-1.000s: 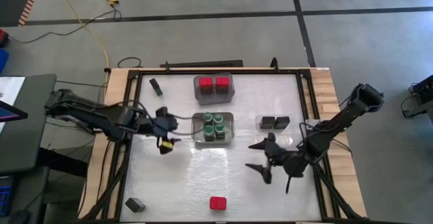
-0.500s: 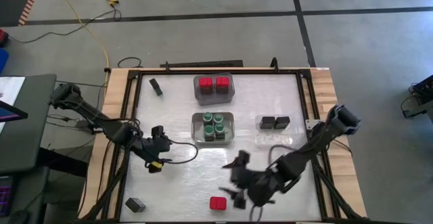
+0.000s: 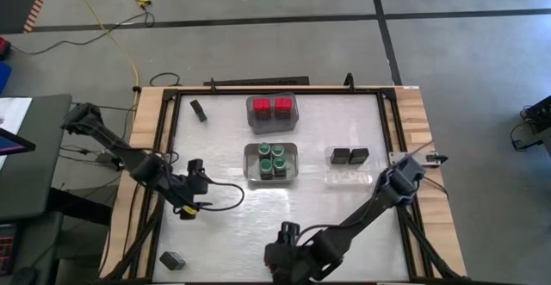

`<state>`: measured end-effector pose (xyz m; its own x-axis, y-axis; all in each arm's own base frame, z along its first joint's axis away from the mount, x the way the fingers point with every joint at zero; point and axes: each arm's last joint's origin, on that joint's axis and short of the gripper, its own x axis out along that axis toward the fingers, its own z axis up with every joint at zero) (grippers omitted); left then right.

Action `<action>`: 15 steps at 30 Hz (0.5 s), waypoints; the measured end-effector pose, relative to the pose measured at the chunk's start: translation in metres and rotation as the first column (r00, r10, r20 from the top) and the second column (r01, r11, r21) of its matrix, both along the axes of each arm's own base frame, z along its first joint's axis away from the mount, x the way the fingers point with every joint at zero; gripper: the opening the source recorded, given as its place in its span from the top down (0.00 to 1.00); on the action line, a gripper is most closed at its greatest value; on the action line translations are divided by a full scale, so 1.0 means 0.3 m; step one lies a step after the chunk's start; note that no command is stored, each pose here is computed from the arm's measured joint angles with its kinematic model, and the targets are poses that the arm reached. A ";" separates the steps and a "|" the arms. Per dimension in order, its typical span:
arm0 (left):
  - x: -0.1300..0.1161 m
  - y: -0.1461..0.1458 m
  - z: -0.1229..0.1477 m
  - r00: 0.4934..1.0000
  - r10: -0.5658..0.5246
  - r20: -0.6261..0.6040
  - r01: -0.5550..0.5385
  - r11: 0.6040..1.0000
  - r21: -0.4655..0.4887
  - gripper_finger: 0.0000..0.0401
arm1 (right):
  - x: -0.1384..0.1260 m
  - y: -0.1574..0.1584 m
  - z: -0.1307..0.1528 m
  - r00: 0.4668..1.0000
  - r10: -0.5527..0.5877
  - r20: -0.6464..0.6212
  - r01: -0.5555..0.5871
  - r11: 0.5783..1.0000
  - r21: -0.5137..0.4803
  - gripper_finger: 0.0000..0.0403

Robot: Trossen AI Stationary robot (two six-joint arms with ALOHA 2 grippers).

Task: Sort spices by type
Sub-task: Put the red spice can into the black bin

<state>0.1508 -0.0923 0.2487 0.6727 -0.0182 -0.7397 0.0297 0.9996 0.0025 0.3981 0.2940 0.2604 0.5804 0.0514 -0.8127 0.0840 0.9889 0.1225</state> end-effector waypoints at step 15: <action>-0.003 0.002 0.001 1.000 -0.014 -0.001 0.014 1.000 0.013 0.22 | 0.010 -0.018 -0.075 0.992 -0.052 -0.118 0.050 0.999 -0.019 0.16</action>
<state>0.1498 -0.0917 0.2492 0.6719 -0.0183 -0.7404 0.0442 0.9989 0.0154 0.4010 0.2886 0.2378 0.4817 0.0108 -0.8763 0.1470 0.9848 0.0929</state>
